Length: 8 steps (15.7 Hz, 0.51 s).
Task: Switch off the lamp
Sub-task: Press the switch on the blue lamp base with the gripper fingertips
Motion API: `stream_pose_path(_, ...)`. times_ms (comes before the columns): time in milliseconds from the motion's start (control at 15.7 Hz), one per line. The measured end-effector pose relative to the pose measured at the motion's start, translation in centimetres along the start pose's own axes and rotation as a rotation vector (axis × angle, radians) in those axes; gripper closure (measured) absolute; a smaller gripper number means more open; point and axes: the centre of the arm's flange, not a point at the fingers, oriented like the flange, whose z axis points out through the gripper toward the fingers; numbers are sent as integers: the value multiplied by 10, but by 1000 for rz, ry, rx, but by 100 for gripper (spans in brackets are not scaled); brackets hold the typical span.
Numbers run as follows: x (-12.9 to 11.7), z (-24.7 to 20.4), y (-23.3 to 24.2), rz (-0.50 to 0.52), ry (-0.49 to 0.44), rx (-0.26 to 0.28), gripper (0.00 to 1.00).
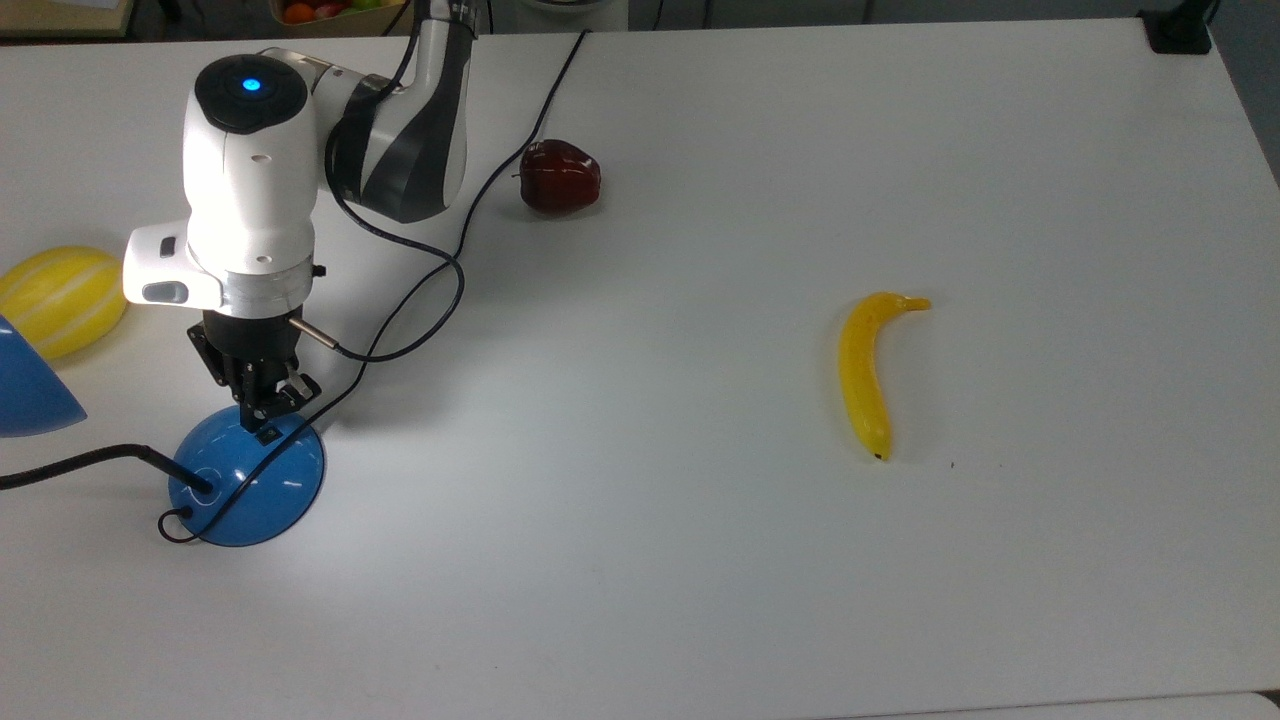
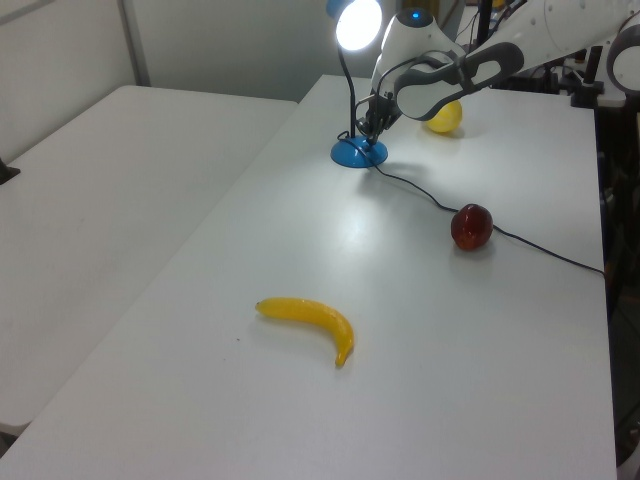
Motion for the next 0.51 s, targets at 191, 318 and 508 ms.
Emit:
stream_pose_path(191,-2,3,-3,-27,1,-15,99)
stream_pose_path(318,-4,5,-4,-37,0,-21,99)
stream_pose_path(508,-5,7,-6,-61,3,-34,99)
